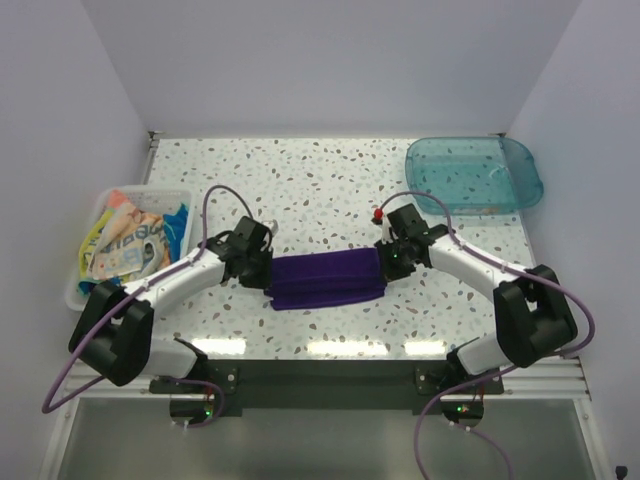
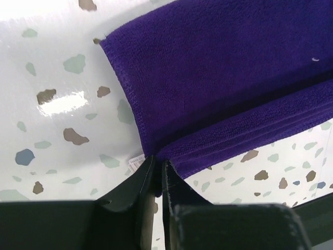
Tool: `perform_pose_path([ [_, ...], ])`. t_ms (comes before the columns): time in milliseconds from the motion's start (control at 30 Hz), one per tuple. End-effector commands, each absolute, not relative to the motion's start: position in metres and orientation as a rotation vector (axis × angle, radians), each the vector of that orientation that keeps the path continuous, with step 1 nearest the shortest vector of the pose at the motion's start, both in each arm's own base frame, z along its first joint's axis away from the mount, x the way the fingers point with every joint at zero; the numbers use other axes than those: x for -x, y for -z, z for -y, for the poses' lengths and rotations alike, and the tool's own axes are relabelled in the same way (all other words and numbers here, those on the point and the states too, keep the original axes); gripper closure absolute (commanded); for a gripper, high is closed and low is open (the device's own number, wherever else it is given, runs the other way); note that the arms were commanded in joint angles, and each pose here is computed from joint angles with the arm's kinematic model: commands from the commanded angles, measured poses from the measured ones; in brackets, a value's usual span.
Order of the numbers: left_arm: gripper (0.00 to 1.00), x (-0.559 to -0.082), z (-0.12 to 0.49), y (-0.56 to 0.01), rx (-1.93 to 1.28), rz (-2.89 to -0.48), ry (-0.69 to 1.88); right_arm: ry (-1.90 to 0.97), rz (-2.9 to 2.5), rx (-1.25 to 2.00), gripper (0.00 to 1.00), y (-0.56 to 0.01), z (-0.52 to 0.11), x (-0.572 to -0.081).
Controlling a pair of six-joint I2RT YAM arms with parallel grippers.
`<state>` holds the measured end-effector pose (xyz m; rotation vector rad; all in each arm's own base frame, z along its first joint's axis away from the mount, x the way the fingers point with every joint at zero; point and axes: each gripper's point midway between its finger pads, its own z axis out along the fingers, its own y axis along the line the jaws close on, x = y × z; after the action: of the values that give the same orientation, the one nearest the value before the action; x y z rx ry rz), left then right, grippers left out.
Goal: Fold and stack the towels
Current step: Fold the towel
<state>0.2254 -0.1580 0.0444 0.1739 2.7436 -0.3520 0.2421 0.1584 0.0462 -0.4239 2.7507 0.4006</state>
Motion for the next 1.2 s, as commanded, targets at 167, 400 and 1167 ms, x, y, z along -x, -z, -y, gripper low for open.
perform_pose_path([
  [167,0.67,-0.196,0.161,-0.042,-0.121,-2.783,0.484,-0.477,-2.772,0.374,0.64,-0.050,-0.160,-0.222],
  [400,0.36,-0.173,0.183,-0.079,-0.115,-2.677,0.739,-0.540,-2.746,0.391,0.56,-0.073,-0.159,-0.190],
  [1167,0.66,-0.175,0.210,-0.020,0.019,-2.747,0.678,-0.445,-2.691,0.051,0.74,-0.025,-0.160,-0.224],
])
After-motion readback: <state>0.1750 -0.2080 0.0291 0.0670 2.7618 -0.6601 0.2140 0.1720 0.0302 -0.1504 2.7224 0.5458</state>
